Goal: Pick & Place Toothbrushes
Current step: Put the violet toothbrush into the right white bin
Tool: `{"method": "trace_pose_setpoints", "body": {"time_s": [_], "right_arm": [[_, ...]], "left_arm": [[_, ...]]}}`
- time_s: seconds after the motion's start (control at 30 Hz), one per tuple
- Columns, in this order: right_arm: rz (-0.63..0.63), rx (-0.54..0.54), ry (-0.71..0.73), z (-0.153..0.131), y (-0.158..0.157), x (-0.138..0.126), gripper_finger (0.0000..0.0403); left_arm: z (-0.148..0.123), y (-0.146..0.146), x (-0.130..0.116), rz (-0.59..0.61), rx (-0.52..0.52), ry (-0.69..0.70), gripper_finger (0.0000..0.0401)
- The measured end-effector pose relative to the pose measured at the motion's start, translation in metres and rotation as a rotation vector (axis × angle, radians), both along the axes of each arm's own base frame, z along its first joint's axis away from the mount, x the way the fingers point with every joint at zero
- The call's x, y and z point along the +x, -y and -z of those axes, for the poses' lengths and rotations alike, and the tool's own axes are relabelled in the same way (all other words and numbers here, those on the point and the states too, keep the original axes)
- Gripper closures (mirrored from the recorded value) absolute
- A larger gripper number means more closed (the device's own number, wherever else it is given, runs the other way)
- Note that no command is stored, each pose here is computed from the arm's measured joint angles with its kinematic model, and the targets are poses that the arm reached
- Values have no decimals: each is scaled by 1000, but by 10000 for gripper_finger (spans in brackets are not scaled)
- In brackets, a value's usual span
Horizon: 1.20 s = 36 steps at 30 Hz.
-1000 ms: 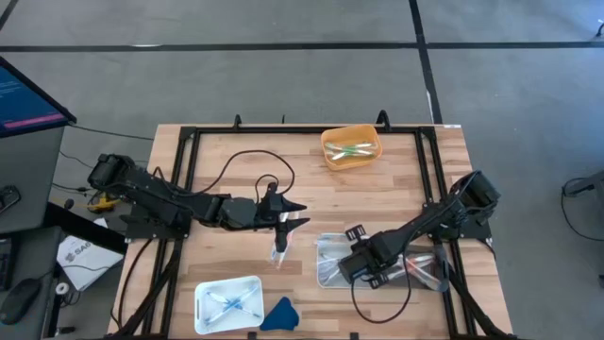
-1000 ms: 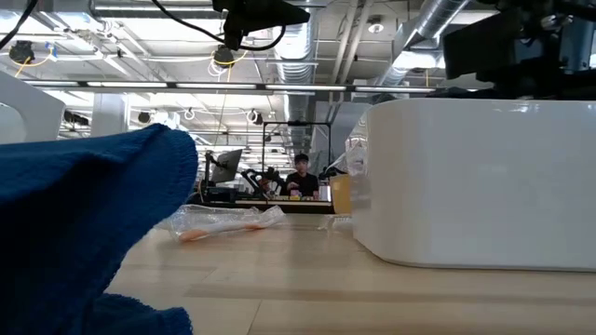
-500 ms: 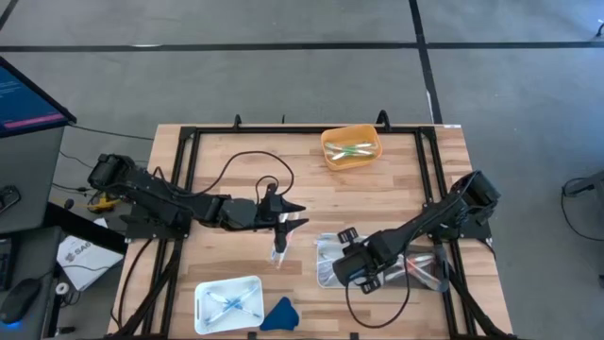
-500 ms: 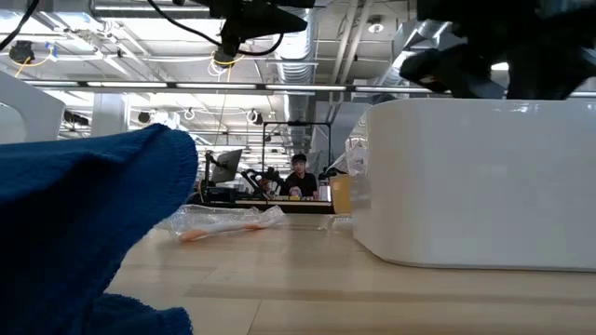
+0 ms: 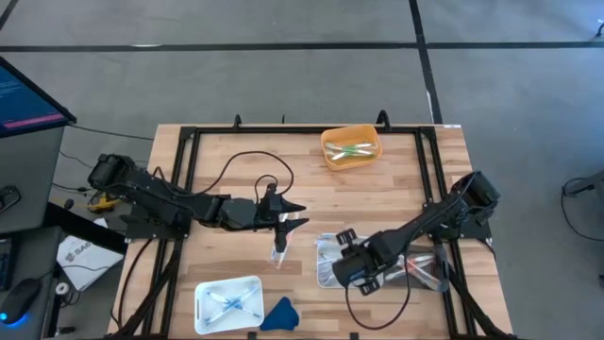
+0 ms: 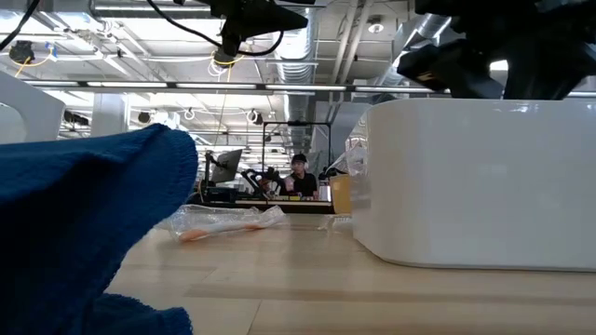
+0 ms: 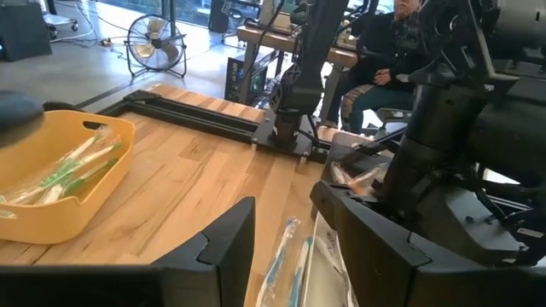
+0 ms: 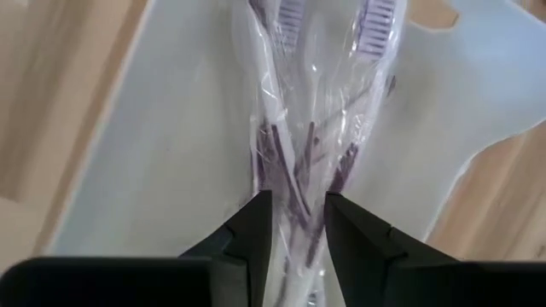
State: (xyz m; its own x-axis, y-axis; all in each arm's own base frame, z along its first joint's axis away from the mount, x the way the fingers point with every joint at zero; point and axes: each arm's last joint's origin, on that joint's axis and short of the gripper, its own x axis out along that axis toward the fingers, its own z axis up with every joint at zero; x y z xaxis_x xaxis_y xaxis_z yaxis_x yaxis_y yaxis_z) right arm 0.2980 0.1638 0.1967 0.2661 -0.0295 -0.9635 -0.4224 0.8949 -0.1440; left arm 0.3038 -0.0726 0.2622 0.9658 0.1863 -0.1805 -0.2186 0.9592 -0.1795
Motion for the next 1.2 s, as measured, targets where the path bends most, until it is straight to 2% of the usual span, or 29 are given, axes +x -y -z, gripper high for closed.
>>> {"method": "trace_pose_setpoints", "body": {"time_s": [0.2, 1.2], "right_arm": [[86, 40, 23, -1, -1, 2, 301], [78, 32, 16, 0, 0, 2, 301]], "left_arm": [[0, 0, 0, 0, 0, -1, 244], [0, 0, 0, -9, -49, 14, 244]]}}
